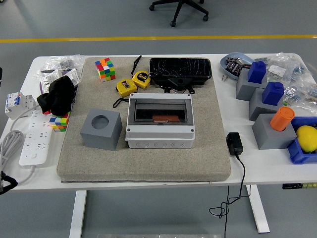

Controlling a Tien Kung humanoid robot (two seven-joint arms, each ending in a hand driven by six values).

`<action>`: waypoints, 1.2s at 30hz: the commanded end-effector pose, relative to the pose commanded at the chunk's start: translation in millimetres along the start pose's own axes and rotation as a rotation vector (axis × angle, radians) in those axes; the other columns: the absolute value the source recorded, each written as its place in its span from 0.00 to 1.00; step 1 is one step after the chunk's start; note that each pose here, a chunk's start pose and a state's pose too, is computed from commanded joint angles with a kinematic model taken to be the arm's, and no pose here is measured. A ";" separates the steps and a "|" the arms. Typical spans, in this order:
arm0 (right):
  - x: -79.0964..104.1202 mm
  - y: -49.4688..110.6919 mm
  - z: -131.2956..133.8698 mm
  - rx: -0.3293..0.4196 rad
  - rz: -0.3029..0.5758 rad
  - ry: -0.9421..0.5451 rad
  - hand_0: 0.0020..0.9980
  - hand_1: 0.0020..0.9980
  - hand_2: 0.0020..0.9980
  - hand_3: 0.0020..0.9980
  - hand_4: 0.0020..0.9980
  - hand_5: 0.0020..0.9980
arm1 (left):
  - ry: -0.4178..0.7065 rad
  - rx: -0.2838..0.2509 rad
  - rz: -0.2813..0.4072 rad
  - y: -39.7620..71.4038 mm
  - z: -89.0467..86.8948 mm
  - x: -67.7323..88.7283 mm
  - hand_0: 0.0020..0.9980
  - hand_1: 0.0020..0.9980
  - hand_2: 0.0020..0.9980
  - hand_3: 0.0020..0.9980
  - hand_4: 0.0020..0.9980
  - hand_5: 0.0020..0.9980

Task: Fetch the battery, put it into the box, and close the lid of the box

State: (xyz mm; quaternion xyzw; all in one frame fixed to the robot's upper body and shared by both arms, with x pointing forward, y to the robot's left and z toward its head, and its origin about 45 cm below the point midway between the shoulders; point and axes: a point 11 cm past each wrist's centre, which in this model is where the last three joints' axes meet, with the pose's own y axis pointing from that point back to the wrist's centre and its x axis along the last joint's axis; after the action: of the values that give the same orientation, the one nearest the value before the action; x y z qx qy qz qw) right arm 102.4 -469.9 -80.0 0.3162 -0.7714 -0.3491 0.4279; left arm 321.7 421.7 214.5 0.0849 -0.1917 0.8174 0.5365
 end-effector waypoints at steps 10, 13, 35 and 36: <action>-4.5 0.5 -1.9 0.002 -0.014 -0.006 0.86 0.86 0.83 0.84 1.00 1.00 | 0.021 0.001 -0.009 -2.9 2.7 -3.8 0.74 0.73 0.68 0.73 1.00 1.00; -4.6 0.5 -2.2 0.002 -0.015 -0.006 0.86 0.86 0.83 0.84 1.00 1.00 | 0.049 0.006 -0.005 -3.7 2.5 -3.5 0.74 0.73 0.68 0.73 1.00 1.00; -3.7 0.2 -6.5 0.009 -0.013 0.013 0.84 0.81 0.80 0.83 1.00 1.00 | 0.025 0.041 0.003 -2.0 -6.6 1.3 0.78 0.81 0.73 0.50 0.97 0.88; -3.9 0.2 -6.1 0.008 -0.015 0.012 0.84 0.81 0.80 0.83 1.00 1.00 | 0.028 0.041 -0.003 -2.3 -6.8 0.5 0.78 0.81 0.73 0.50 0.97 0.88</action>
State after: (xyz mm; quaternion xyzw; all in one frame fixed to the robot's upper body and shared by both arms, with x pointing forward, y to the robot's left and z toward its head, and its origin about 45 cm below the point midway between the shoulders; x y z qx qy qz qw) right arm 109.4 -468.3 -79.2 0.3255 -0.7679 -0.3473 0.4286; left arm 324.0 425.7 209.0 0.0848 -0.1672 0.8215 0.5385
